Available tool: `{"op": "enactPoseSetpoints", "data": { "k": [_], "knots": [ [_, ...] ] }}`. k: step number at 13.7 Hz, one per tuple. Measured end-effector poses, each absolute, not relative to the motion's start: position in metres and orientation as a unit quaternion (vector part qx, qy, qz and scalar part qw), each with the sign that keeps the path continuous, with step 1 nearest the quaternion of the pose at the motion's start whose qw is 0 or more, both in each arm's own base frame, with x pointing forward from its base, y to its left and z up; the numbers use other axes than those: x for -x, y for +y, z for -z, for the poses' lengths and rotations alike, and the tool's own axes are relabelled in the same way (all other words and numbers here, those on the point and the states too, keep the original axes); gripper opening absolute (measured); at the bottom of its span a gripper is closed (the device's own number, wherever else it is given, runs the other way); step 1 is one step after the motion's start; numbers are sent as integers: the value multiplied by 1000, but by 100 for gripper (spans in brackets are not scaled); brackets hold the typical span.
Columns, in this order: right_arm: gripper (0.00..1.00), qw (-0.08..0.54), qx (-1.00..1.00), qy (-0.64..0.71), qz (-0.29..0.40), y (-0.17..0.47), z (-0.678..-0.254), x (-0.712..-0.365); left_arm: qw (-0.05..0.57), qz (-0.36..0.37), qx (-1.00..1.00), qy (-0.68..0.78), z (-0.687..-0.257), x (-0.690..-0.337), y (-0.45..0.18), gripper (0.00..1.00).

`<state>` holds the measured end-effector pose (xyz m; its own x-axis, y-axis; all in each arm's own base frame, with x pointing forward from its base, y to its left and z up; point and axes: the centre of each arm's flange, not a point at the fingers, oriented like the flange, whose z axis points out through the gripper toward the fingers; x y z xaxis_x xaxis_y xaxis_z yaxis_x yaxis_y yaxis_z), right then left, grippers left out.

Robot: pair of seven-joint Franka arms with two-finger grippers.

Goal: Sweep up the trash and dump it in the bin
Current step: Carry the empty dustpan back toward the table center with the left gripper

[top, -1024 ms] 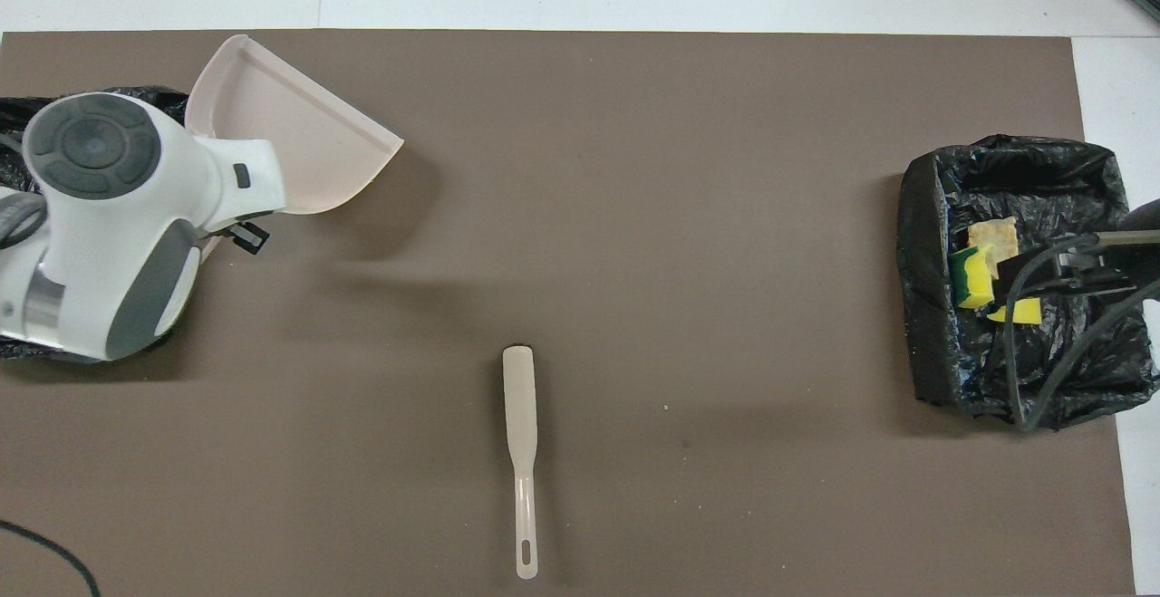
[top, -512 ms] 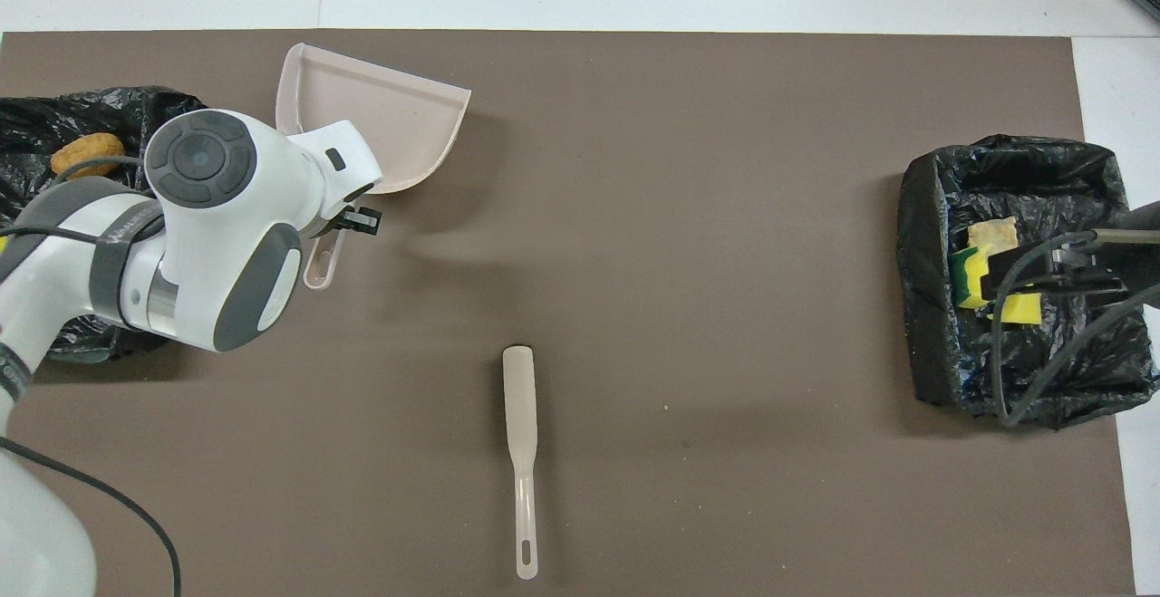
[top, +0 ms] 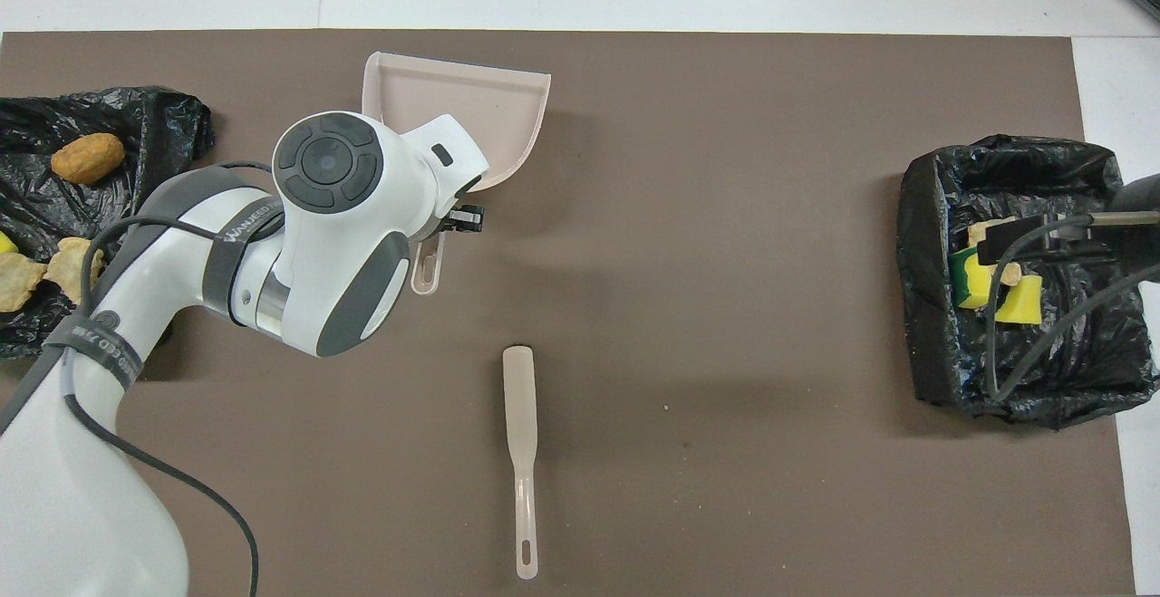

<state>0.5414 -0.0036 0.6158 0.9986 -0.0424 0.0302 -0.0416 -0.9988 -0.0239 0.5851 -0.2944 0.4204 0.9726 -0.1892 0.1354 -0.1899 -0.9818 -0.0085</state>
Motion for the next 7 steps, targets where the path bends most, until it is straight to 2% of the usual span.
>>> {"op": "enactPoseSetpoints", "data": {
  "k": [7],
  "knots": [
    [100, 12, 1000, 21, 15, -3, -616, -541, 10, -34, -998, -46, -416, -573, -336, 32]
  ]
}}
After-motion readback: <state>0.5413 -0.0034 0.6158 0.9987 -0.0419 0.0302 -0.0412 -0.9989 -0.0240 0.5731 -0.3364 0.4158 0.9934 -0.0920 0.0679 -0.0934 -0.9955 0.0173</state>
